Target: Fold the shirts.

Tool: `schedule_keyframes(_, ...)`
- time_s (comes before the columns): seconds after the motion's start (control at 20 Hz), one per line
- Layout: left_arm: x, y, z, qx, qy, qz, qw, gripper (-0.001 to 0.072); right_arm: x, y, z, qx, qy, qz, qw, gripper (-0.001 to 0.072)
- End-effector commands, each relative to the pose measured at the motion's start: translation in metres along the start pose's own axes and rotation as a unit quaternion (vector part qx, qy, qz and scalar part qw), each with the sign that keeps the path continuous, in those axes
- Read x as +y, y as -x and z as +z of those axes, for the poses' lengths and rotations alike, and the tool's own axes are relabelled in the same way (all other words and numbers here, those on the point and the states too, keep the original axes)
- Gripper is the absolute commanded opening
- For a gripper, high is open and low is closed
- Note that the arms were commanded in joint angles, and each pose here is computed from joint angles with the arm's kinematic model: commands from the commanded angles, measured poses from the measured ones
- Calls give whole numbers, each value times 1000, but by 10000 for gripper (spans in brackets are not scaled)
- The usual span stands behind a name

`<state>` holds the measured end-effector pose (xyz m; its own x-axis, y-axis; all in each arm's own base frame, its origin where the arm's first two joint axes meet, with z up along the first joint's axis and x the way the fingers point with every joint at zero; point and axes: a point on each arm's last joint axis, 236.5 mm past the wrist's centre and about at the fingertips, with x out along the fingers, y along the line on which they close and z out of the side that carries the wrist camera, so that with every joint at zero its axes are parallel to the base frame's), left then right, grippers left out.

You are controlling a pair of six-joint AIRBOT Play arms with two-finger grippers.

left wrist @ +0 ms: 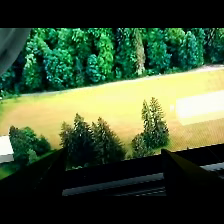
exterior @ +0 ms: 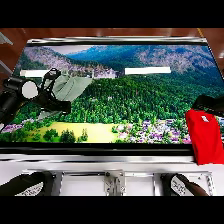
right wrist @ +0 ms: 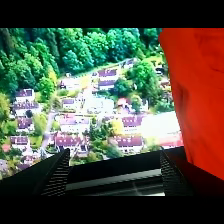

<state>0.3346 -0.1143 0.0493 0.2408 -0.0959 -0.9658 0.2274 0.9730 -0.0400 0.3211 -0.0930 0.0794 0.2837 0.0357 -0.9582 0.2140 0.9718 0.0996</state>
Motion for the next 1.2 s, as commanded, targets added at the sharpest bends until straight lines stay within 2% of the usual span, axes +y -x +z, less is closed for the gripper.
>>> schedule_keyframes(0.0,0,0,0,0,0,0,1000,701,0,0,0,0,0,0,1000,676)
schedule_keyframes(0.15,0,0,1,-2,0,0,1000,701,-3,2,32,-67,2,-6,998,677)
schedule_keyframes(0.3,-5,-1,29,-57,2,-11,998,701,8,9,65,-138,-18,18,990,676)
schedule_keyframes(0.5,-18,-4,38,-72,11,-38,997,701,34,13,67,-140,-40,78,986,676)
schedule_keyframes(0.8,-21,-6,48,-89,15,-46,995,701,35,13,67,-140,-40,81,986,676)
schedule_keyframes(0.95,-10,-9,55,-101,-7,-20,995,701,35,13,68,-142,-40,80,986,676)
schedule_keyframes(1.05,14,-14,67,-118,-18,29,992,702,35,13,68,-142,-40,80,986,676)
schedule_keyframes(1.15,52,-27,79,-108,14,65,992,702,35,13,70,-146,-41,79,985,676)
